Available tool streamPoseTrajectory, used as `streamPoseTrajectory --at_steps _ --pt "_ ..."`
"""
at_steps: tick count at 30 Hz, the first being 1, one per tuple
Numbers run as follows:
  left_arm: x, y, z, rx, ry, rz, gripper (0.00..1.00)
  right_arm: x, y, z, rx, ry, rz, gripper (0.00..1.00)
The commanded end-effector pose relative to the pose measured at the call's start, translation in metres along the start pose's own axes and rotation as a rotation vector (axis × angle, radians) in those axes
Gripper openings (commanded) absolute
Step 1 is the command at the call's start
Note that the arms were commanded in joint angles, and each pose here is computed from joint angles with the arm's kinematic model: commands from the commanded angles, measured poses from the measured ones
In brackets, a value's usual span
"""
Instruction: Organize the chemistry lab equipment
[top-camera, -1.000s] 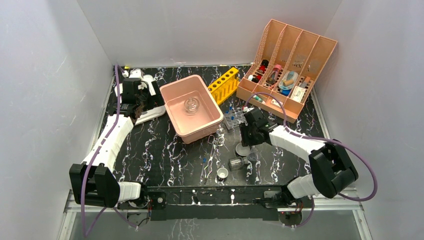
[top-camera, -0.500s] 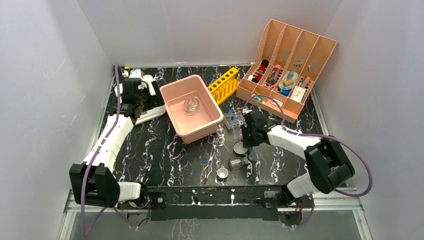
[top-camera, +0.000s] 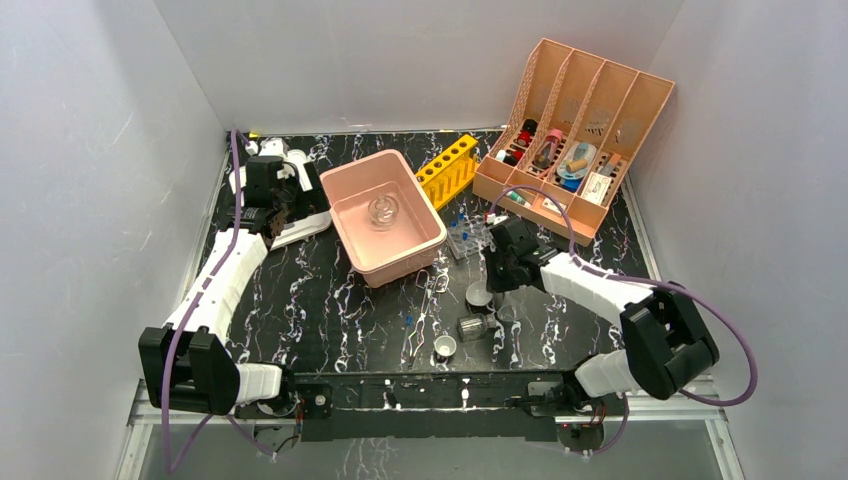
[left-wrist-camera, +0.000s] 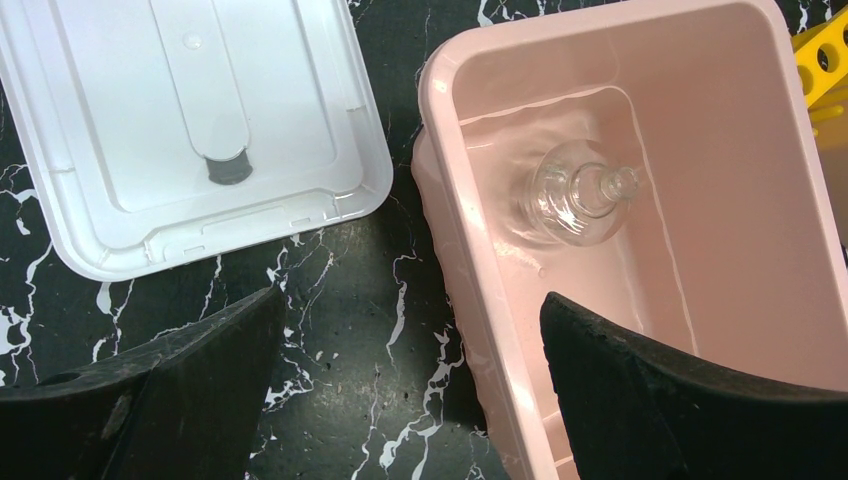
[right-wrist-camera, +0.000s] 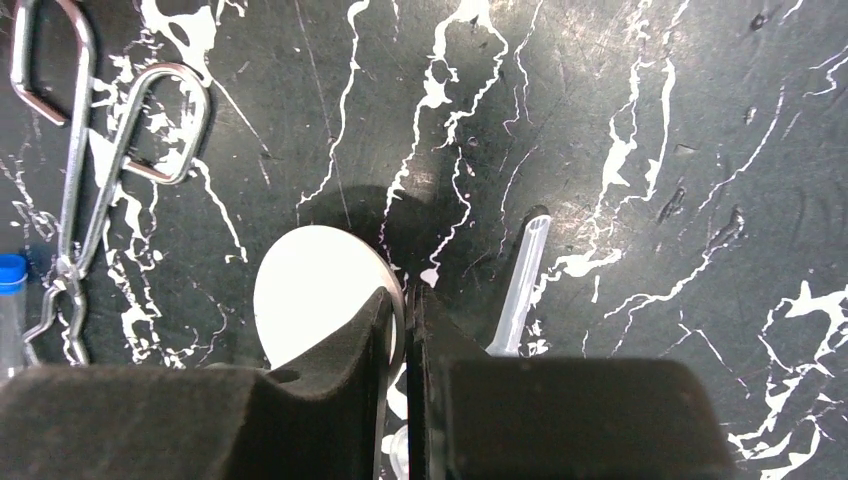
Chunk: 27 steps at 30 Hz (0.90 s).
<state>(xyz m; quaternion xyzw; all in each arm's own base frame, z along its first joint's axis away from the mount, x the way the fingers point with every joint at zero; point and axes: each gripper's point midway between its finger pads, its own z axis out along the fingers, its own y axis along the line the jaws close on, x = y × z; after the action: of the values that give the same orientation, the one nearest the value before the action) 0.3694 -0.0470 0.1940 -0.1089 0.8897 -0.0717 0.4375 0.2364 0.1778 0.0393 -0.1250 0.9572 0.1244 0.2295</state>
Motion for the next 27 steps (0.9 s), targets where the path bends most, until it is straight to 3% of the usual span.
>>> streamPoseTrajectory --at_steps 1,11,15,19,23,27 --pt "-0.011 -0.003 -0.005 0.008 -0.028 0.007 0.98 -0.038 0.016 -0.028 -0.055 -0.11 -0.032 0.02" --pt "-0.011 -0.002 -0.004 0.002 -0.028 0.008 0.98 -0.08 0.054 -0.088 -0.225 -0.228 -0.085 0.0" --pt "-0.011 -0.003 -0.004 0.002 -0.027 0.009 0.98 -0.116 0.088 -0.128 -0.373 -0.328 -0.124 0.0" --pt "-0.009 -0.002 -0.003 0.001 -0.023 0.009 0.98 -0.171 0.123 -0.136 -0.478 -0.399 -0.175 0.0" --pt "-0.009 -0.001 -0.002 -0.006 -0.023 0.012 0.98 -0.215 0.165 -0.105 -0.538 -0.397 -0.251 0.0" --pt "-0.009 0.001 -0.002 -0.017 -0.025 0.016 0.98 -0.23 0.206 -0.018 -0.56 -0.27 -0.322 0.0"
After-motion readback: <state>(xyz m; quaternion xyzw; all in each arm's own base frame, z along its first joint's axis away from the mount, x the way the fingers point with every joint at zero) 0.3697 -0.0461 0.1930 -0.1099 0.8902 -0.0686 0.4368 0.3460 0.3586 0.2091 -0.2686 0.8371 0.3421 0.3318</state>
